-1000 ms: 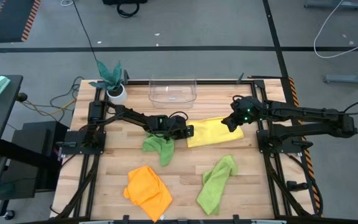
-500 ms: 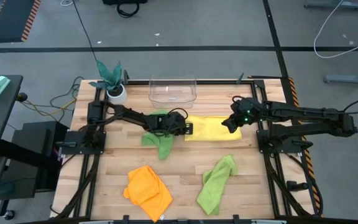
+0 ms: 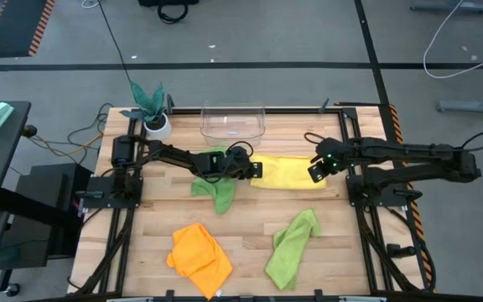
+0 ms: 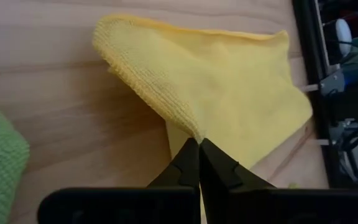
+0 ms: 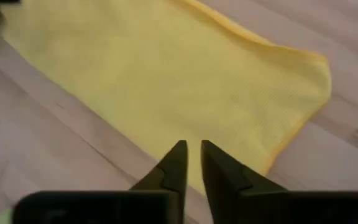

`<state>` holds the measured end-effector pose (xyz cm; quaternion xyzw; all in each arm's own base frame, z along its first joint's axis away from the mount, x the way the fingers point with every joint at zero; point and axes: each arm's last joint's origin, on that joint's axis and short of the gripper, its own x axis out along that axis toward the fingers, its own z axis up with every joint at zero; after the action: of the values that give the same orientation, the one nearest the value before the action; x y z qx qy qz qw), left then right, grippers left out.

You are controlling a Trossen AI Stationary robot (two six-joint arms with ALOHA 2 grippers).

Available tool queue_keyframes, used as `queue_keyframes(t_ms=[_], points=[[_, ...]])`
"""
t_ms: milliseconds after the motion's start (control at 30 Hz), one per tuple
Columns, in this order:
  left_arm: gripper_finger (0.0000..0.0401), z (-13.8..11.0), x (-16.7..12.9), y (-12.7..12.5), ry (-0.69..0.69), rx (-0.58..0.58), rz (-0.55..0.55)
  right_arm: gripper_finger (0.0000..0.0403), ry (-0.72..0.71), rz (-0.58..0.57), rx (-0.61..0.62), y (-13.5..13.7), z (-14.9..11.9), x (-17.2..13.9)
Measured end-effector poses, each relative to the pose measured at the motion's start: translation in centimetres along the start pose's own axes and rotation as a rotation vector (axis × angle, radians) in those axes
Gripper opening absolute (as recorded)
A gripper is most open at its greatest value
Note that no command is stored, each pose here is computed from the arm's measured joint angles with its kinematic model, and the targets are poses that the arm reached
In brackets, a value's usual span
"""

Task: Fold microfiber towels
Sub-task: Fold the yellow towel

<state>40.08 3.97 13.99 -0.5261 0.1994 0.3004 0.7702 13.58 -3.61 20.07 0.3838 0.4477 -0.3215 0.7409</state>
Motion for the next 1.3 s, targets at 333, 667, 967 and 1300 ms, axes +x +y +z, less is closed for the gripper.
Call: queue_keyframes(t_ms=[333, 667, 967, 1300], points=[[0.0003, 1.0, -0.5, -1.6, -0.023, 0.018, -0.057, 0.0006, 0.092, -0.172, -0.057, 0.6, 0.6, 3.5], [0.0003, 1.9, -1.1, -2.5, 0.051, 0.102, 0.094, 0.0005, 0.133, -0.211, -0.065, 1.2, 1.1, 6.1], [0.0059, 1.4, -0.9, 0.8, 0.164, 0.034, 0.233, 0.0006, 0.127, -0.205, -0.065, 1.2, 1.1, 6.1], [0.0134, 2.2, -0.7, 1.8, 0.218, 0.019, 0.255, 0.0034, 0.132, -0.14, -0.071, 1.6, 1.3, 6.2]])
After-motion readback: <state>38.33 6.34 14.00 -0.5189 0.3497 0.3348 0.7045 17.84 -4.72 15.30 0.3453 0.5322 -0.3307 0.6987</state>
